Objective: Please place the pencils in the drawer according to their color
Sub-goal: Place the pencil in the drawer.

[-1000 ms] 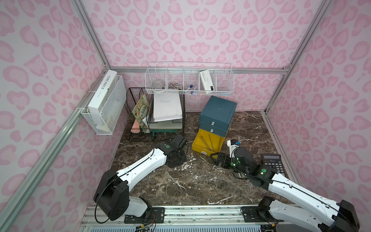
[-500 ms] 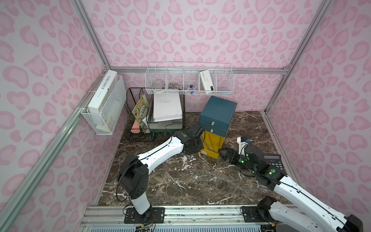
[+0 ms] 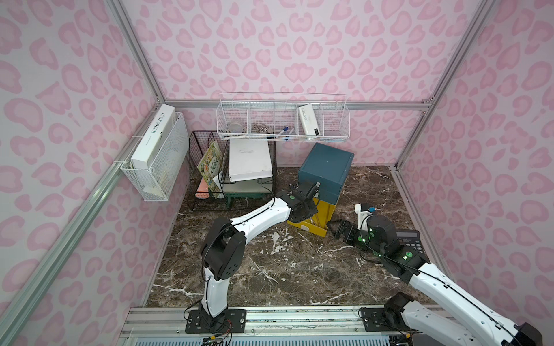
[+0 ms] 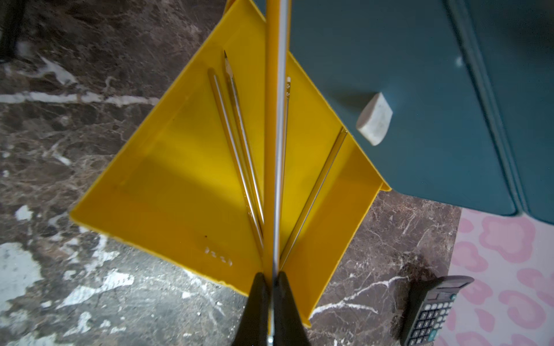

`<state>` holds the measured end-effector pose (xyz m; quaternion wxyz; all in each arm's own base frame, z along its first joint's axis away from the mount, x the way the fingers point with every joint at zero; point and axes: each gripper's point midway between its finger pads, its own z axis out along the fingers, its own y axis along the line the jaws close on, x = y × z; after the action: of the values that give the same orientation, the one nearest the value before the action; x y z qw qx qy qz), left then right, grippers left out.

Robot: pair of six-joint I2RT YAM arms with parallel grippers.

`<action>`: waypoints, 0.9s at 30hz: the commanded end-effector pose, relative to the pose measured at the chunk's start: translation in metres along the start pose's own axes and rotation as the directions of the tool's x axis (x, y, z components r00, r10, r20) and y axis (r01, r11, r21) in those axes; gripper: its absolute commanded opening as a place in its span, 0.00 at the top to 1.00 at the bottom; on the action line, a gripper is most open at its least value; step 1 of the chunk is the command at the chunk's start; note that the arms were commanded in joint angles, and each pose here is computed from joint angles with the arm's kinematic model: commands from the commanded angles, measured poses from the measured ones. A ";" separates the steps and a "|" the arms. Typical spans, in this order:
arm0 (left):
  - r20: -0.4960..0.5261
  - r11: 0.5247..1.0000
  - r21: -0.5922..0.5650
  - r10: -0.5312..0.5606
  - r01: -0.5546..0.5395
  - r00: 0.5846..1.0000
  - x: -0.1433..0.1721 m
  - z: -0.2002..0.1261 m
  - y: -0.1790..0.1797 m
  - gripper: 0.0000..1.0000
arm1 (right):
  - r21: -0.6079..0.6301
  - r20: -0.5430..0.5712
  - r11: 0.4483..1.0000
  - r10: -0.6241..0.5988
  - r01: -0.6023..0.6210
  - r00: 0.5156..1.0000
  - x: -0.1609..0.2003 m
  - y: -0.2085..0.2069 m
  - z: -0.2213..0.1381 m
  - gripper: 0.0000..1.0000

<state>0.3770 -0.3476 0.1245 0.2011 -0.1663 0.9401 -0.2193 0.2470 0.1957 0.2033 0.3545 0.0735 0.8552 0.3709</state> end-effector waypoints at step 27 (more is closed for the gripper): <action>-0.044 0.994 0.102 -0.034 0.039 0.998 0.027 0.044 -0.034 0.62 | 0.023 0.001 1.000 0.003 -0.003 1.000 -0.003 -0.006 -0.003 0.00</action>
<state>0.3809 -0.3961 0.0911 0.1872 -0.1760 0.9314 -0.2577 0.2467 0.1875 0.1991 0.3510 0.0811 0.8609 0.3593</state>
